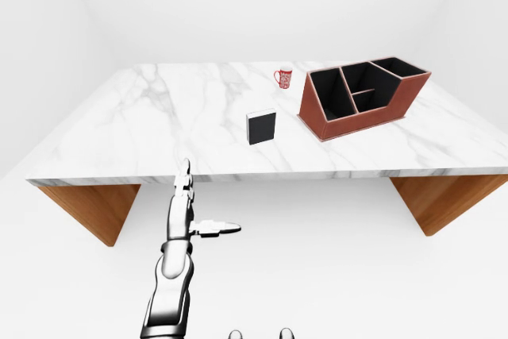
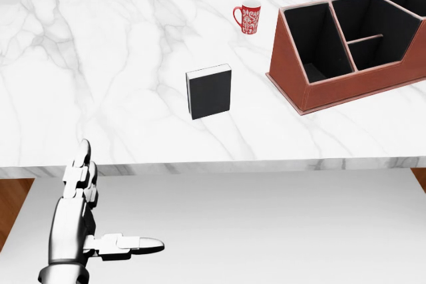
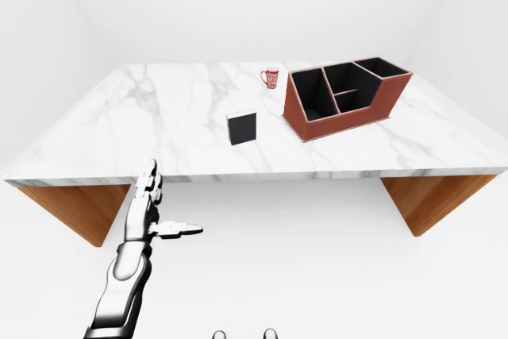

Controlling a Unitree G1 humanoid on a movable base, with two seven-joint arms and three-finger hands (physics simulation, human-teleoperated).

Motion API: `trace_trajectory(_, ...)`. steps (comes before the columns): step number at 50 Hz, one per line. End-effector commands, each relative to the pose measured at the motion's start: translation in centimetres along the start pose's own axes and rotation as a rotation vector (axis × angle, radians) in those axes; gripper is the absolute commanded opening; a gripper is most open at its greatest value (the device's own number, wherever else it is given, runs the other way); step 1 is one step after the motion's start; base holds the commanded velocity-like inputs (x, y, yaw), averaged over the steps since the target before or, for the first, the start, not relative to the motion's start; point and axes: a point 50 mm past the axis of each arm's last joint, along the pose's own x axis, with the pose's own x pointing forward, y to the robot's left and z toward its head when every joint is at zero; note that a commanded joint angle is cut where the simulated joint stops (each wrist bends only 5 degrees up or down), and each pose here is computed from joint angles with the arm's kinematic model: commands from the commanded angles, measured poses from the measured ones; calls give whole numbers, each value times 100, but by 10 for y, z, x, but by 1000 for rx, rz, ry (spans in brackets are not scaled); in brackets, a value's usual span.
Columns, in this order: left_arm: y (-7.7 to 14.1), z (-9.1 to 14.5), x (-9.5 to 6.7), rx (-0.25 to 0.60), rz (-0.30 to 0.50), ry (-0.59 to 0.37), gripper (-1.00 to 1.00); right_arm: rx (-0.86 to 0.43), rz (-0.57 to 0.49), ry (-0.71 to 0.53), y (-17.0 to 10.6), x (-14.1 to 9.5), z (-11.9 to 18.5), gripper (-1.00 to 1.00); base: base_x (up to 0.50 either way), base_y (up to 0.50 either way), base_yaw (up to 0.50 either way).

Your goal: Pick up the book and place it in the left compartment of the caddy.

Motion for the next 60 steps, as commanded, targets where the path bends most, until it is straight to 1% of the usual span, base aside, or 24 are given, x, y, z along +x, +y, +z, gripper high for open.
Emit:
trace_trajectory(1, 0, 5, -3, 6, 2, -22, 100, -37, -67, 10, -27, -7, 8, 100, 0, 0, 0)
trace_trajectory(2, 1, 6, -3, 18, 15, -24, 100, -42, -66, 14, -28, -8, 8, 100, 0, 0, 0)
trace_trajectory(4, 0, 6, -4, 19, 9, -28, 100, -72, -71, 44, -31, -10, 2, 100, 0, 0, 0)
trace_trajectory(6, 0, 7, -4, 17, 7, -30, 100, -62, -81, 55, -35, -13, 0, 100, 0, 0, 0)
trace_trajectory(13, 0, 6, -3, 8, 4, -25, 100, -91, -83, 101, -42, -19, -6, 100, 0, 0, 0)
trace_trajectory(15, 0, 5, -3, 9, 2, -22, 100, -125, -96, 137, -46, -22, -12, 100, 0, 0, 0)
trace_trajectory(20, 0, 5, -2, 5, -1, -21, 100, -119, -92, 149, -47, -24, -15, 100, 0, 0, 0)
trace_trajectory(26, 0, 4, -2, 6, -2, -18, 100, -160, -70, 149, -42, -22, -14, 100, 0, 0, 0)
trace_trajectory(30, 1, 8, -3, 11, 9, -33, 100, -163, -63, 136, -40, -19, -13, 100, 0, 0, 0)
trace_trajectory(60, 0, 5, -1, 2, 2, -21, 100, -173, -51, 128, -39, -20, -11, 100, 0, 0, 0)
